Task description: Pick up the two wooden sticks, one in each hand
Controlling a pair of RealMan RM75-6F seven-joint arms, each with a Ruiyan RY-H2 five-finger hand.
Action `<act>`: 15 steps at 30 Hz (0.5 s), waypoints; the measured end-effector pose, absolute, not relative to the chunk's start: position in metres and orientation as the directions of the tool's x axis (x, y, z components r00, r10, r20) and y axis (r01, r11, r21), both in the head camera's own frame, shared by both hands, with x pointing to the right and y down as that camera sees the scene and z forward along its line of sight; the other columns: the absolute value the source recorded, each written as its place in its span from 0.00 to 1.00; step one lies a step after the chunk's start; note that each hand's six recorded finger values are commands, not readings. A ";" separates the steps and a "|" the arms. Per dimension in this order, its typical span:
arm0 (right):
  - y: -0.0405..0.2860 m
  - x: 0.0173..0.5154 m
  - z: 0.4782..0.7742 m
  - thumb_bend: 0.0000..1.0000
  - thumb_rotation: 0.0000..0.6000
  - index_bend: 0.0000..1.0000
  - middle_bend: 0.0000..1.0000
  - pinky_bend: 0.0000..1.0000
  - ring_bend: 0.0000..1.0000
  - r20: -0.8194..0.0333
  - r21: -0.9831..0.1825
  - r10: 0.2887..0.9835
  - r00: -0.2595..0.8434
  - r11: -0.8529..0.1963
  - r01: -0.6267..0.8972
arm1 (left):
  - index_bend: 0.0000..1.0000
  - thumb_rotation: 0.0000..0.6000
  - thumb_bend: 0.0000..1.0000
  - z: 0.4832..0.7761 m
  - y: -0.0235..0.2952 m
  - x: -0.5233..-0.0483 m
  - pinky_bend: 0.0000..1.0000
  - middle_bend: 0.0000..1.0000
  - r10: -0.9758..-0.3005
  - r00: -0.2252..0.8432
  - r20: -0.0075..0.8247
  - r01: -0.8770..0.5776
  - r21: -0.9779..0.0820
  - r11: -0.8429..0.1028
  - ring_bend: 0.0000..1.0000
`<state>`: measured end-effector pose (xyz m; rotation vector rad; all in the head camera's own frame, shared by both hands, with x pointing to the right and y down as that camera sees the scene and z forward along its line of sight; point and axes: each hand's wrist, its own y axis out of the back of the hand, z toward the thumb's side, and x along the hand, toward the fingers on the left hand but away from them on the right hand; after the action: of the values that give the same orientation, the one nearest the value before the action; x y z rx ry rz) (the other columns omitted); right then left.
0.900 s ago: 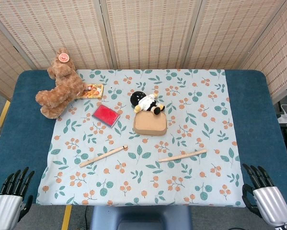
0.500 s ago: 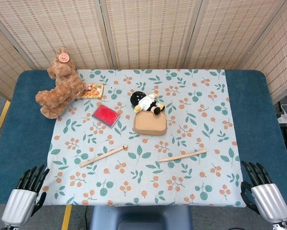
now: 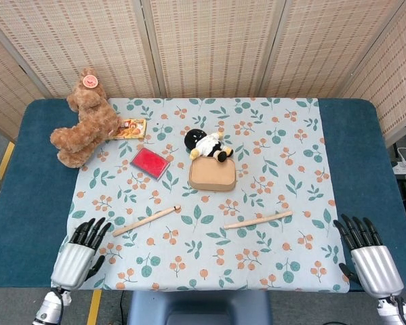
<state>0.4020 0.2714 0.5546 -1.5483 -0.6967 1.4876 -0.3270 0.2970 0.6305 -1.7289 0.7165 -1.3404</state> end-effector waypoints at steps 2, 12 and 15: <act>0.269 0.400 0.559 0.11 1.00 0.00 0.00 0.00 0.00 -0.508 -0.857 0.851 0.136 -0.484 -0.176 | 0.07 1.00 0.37 0.643 0.297 -0.311 0.15 0.04 -0.815 0.286 0.505 0.053 -0.857 -0.512 0.01; 0.250 0.397 0.576 0.11 1.00 0.00 0.00 0.00 0.00 -0.541 -0.832 0.831 0.129 -0.506 -0.228 | 0.12 1.00 0.37 0.687 0.287 -0.259 0.15 0.15 -0.813 0.295 0.502 0.088 -0.861 -0.501 0.03; 0.248 0.399 0.581 0.11 1.00 0.00 0.00 0.00 0.00 -0.555 -0.822 0.823 0.123 -0.519 -0.236 | 0.17 1.00 0.37 0.698 0.284 -0.254 0.15 0.20 -0.814 0.288 0.504 0.119 -0.862 -0.492 0.06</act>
<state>0.3994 0.2481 0.5813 -1.5355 -0.5959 1.5420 -0.2539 0.2845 0.6976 -1.6825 0.6411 -1.3417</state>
